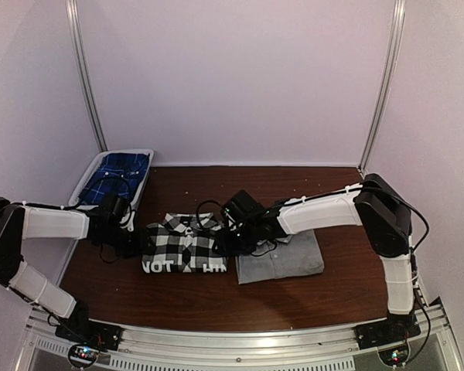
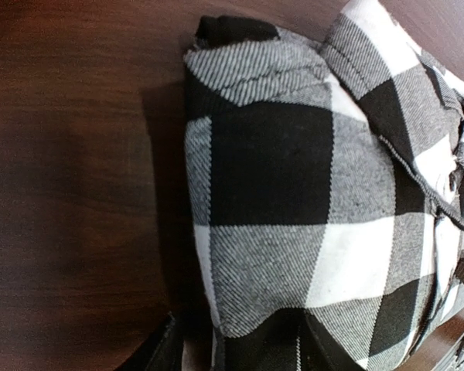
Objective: Fold and stack the long sleeve shirts
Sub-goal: Pick up the square-folded shirt from the center of the board.
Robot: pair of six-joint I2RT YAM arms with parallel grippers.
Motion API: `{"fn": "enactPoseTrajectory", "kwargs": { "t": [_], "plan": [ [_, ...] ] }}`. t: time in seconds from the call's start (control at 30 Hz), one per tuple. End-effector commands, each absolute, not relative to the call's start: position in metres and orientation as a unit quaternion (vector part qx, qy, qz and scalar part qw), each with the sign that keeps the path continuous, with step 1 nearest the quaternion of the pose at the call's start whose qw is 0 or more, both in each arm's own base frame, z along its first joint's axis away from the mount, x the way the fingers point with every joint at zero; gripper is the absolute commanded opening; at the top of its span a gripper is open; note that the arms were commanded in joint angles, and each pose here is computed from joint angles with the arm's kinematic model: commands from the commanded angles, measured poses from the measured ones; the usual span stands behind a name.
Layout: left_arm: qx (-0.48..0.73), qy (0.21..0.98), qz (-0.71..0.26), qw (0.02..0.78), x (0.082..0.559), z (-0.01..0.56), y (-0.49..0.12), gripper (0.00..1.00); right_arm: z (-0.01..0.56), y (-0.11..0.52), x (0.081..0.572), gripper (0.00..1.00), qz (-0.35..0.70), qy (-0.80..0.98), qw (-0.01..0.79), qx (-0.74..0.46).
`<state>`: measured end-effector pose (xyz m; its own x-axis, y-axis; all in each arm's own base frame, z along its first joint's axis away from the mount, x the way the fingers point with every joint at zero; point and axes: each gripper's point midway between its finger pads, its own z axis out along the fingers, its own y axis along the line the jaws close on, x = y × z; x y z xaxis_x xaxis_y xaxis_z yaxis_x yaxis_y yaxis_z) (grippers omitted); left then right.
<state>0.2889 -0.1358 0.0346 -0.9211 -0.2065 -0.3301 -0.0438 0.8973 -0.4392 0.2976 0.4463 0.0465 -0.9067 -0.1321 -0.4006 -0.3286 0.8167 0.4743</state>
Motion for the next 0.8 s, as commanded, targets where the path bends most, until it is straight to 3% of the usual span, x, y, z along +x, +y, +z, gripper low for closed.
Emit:
{"fn": "enactPoseTrajectory", "kwargs": {
  "t": [0.0,0.23,0.43,0.6,0.77],
  "plan": [
    [-0.069,0.951,-0.236,0.187,0.291,0.028,-0.140,0.53,0.031,0.442,0.304,0.59,0.266,0.941,0.175,-0.113],
    [-0.069,0.953,-0.240,0.172,0.285,0.018,-0.141,0.57,0.025,0.428,0.312,0.60,0.222,0.950,0.193,-0.107],
    [-0.069,0.952,-0.247,0.165,0.285,0.012,-0.145,0.55,0.024,0.442,0.313,0.59,0.241,0.946,0.185,-0.115],
    [-0.066,0.948,-0.261,0.170,0.289,0.017,-0.150,0.36,0.032,0.457,0.316,0.51,0.257,0.940,0.188,-0.121],
    [-0.060,0.945,-0.269,0.176,0.294,0.027,-0.153,0.09,0.040,0.461,0.323,0.25,0.258,0.937,0.200,-0.122]
  ]
}}
